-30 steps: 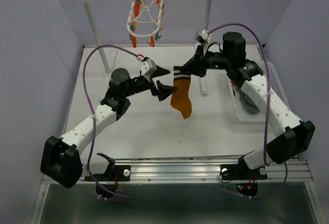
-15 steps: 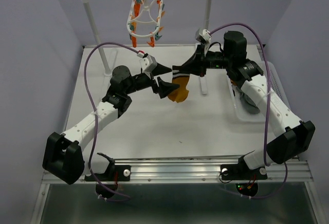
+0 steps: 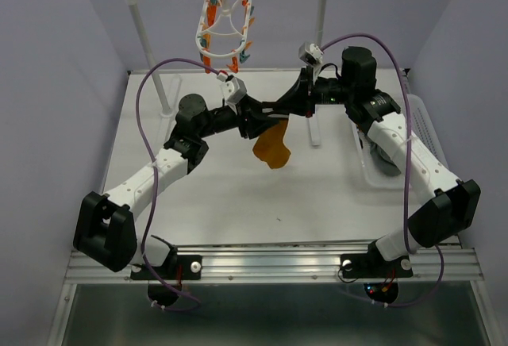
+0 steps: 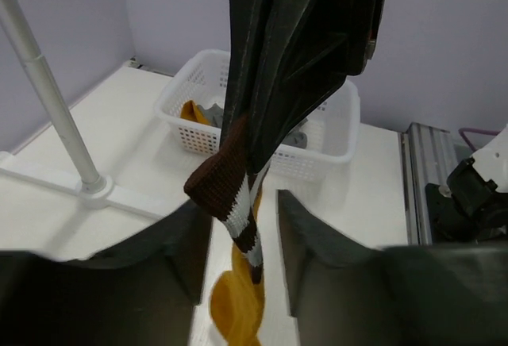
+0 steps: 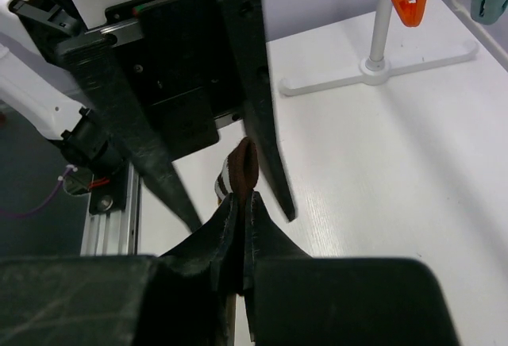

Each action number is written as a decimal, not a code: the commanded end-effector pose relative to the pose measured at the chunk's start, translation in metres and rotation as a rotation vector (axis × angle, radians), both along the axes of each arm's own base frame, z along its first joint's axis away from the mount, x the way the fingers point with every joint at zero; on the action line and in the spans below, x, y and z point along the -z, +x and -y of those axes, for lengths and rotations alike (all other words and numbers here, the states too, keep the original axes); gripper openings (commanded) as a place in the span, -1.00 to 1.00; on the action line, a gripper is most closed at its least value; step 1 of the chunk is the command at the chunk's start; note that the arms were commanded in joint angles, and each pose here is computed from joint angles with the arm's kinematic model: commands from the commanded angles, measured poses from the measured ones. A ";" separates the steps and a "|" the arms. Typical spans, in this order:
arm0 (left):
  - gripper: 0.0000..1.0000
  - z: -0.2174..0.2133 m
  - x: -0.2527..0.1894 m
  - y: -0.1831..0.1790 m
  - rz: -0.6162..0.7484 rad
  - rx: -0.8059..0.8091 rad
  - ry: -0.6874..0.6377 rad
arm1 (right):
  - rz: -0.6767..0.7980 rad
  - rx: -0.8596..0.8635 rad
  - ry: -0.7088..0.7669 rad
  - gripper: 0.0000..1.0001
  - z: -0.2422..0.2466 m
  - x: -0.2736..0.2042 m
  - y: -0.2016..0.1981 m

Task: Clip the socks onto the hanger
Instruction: Pick up the sock from the bin, then open the clamp at the hanger.

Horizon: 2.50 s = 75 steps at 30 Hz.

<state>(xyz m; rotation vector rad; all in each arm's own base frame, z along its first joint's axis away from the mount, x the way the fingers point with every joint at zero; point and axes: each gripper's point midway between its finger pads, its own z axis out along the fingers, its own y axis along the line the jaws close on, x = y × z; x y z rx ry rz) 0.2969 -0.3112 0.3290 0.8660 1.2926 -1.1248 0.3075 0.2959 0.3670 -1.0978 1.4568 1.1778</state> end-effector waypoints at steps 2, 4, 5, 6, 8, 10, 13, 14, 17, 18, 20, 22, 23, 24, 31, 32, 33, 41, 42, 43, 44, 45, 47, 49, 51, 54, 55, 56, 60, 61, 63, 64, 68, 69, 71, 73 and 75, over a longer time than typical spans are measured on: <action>-0.35 0.001 -0.038 -0.008 0.103 0.038 -0.061 | 0.048 -0.024 0.035 -0.99 -0.003 -0.013 -0.003; -0.94 0.000 -0.038 -0.007 0.103 0.032 -0.060 | 0.052 -0.017 0.037 -0.99 -0.003 -0.016 -0.002; -1.00 0.000 -0.038 -0.007 0.101 0.029 -0.062 | 0.052 -0.016 0.040 -0.99 -0.003 -0.018 -0.002; -1.00 0.000 -0.038 -0.007 0.101 0.023 -0.063 | 0.051 -0.017 0.041 -0.99 -0.003 -0.018 -0.002; -1.00 -0.001 -0.036 -0.008 0.101 0.018 -0.063 | 0.048 -0.015 0.042 -0.97 -0.004 -0.019 -0.002; -1.00 -0.005 -0.038 -0.006 0.101 -0.012 -0.075 | 0.042 0.002 0.043 -0.45 -0.004 -0.019 0.001; -1.00 -0.015 -0.035 0.006 0.063 -0.117 -0.093 | 0.039 0.054 0.035 0.40 -0.002 -0.017 0.011; -1.00 -0.020 -0.039 0.004 0.074 -0.141 -0.099 | 0.042 0.074 0.033 0.57 -0.001 -0.018 0.014; -1.00 -0.038 -0.021 0.014 0.055 -0.275 -0.080 | 0.074 0.144 0.016 0.99 0.004 -0.015 0.022; -1.00 -0.046 -0.022 0.014 0.056 -0.317 -0.080 | 0.106 0.158 0.006 1.00 0.006 -0.014 0.025; -1.00 -0.061 -0.009 0.022 0.034 -0.419 -0.058 | 0.145 0.207 -0.011 1.00 0.012 -0.012 0.029; -1.00 -0.077 0.000 0.027 -0.005 -0.507 -0.036 | 0.190 0.263 -0.032 1.00 0.019 -0.012 0.038; -1.00 -0.089 0.003 0.034 -0.034 -0.590 -0.044 | 0.200 0.288 -0.038 1.00 0.021 -0.012 0.042; -1.00 -0.095 0.011 0.036 -0.065 -0.619 -0.024 | 0.210 0.305 -0.044 1.00 0.022 -0.012 0.046; -1.00 -0.136 -0.006 0.050 -0.049 -0.838 -0.049 | 0.245 0.347 -0.083 1.00 0.019 -0.003 0.075; -1.00 -0.142 -0.009 0.054 -0.045 -0.864 -0.051 | 0.246 0.346 -0.081 1.00 0.018 -0.005 0.078; -1.00 -0.151 -0.016 0.064 -0.049 -0.933 -0.054 | 0.245 0.342 -0.076 1.00 0.016 -0.007 0.080; -1.00 -0.176 -0.045 0.112 -0.024 -1.063 0.015 | 0.392 0.432 -0.028 1.00 -0.049 -0.010 0.087; -1.00 -0.177 -0.044 0.116 -0.028 -1.068 0.020 | 0.406 0.434 -0.004 1.00 -0.056 -0.008 0.087; -1.00 -0.177 -0.043 0.117 -0.021 -1.064 0.022 | 0.408 0.444 0.009 1.00 -0.060 -0.007 0.088; -1.00 -0.177 -0.040 0.118 -0.018 -1.067 0.026 | 0.406 0.439 0.033 1.00 -0.069 -0.005 0.089; -1.00 -0.177 -0.041 0.118 -0.010 -1.066 0.018 | 0.402 0.444 0.048 1.00 -0.071 -0.006 0.092; -1.00 -0.179 -0.042 0.119 -0.005 -1.074 0.016 | 0.398 0.445 0.068 1.00 -0.079 -0.009 0.094; -1.00 -0.178 -0.041 0.121 -0.001 -1.068 0.010 | 0.411 0.444 0.081 1.00 -0.087 -0.012 0.097; -1.00 -0.173 -0.042 0.123 0.006 -1.048 0.000 | 0.427 0.452 0.105 1.00 -0.089 -0.017 0.101; -1.00 -0.170 -0.043 0.126 0.007 -1.040 -0.004 | 0.440 0.478 0.130 1.00 -0.091 -0.021 0.110; -1.00 -0.170 -0.043 0.127 0.008 -1.038 -0.003 | 0.440 0.485 0.130 1.00 -0.092 -0.022 0.113; -1.00 -0.170 -0.042 0.128 0.008 -1.041 -0.001 | 0.442 0.505 0.134 1.00 -0.093 -0.023 0.119; -1.00 -0.166 -0.044 0.131 0.017 -1.029 -0.012 | 0.437 0.504 0.162 1.00 -0.099 -0.030 0.125; -1.00 -0.165 -0.044 0.133 0.014 -1.024 -0.011 | 0.441 0.493 0.174 1.00 -0.102 -0.033 0.125; -1.00 -0.164 -0.044 0.134 0.012 -1.022 -0.013 | 0.428 0.489 0.204 1.00 -0.104 -0.036 0.125; -1.00 -0.164 -0.042 0.134 0.010 -1.022 -0.011 | 0.432 0.490 0.212 1.00 -0.105 -0.038 0.125; -1.00 -0.165 -0.042 0.134 0.013 -1.029 -0.007 | 0.432 0.505 0.247 1.00 -0.105 -0.044 0.128; -1.00 -0.166 -0.041 0.135 0.015 -1.033 -0.005 | 0.424 0.512 0.259 1.00 -0.104 -0.046 0.128; -1.00 -0.167 -0.042 0.135 0.020 -1.035 -0.003 | 0.421 0.520 0.274 1.00 -0.104 -0.050 0.130; -1.00 -0.165 -0.042 0.135 0.020 -1.029 -0.002 | 0.420 0.510 0.283 1.00 -0.106 -0.050 0.129; -1.00 -0.164 -0.044 0.134 0.027 -1.019 -0.001 | 0.430 0.506 0.296 1.00 -0.106 -0.053 0.128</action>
